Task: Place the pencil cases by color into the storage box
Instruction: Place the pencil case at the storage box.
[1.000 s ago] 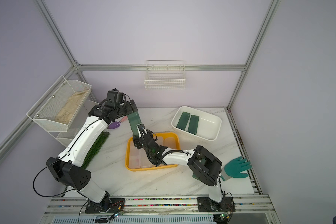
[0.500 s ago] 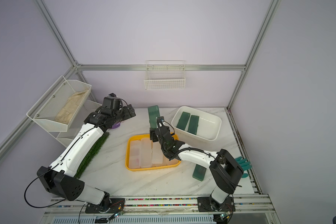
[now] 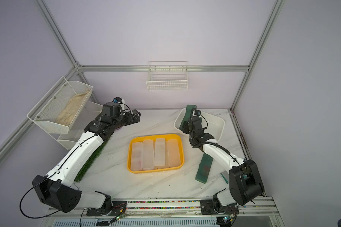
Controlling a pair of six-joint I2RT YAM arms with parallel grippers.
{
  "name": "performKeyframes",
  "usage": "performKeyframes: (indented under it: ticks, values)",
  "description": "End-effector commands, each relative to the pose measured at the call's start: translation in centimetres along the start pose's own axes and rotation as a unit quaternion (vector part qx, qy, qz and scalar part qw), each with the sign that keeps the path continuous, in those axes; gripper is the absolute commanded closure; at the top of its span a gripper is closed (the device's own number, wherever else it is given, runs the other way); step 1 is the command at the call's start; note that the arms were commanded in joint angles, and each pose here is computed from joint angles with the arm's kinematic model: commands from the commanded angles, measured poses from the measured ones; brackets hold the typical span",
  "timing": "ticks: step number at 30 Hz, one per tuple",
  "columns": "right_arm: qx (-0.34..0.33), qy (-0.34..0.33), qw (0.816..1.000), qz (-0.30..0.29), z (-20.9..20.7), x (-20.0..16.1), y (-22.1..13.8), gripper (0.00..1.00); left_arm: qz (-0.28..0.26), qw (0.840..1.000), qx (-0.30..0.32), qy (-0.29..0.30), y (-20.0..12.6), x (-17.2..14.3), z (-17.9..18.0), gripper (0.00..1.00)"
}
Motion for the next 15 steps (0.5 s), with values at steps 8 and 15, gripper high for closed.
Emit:
performKeyframes:
  ticks: [8, 15]
  values:
    - [-0.047, 0.051, 0.997, 0.045, -7.4, -1.5, 1.4, 0.42, 0.056, 0.982, -0.147, 0.103, -0.5, -4.1, -4.6, 0.0]
    - [-0.057, 0.061, 0.994, 0.075, -11.0, -2.7, 3.1, 0.42, 0.094, 0.96, -0.224, 0.138, -0.8, -7.5, -6.9, 0.0]
Point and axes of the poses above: each gripper's point midway between its finger pads, its own y axis out along the fingers, its own z axis along the line the jaws close on, x = y × z, the point moved 6 cm from there along -y, back along the fingers, and after that the axes turned 15 degrees about -y, right-handed, at the moved point
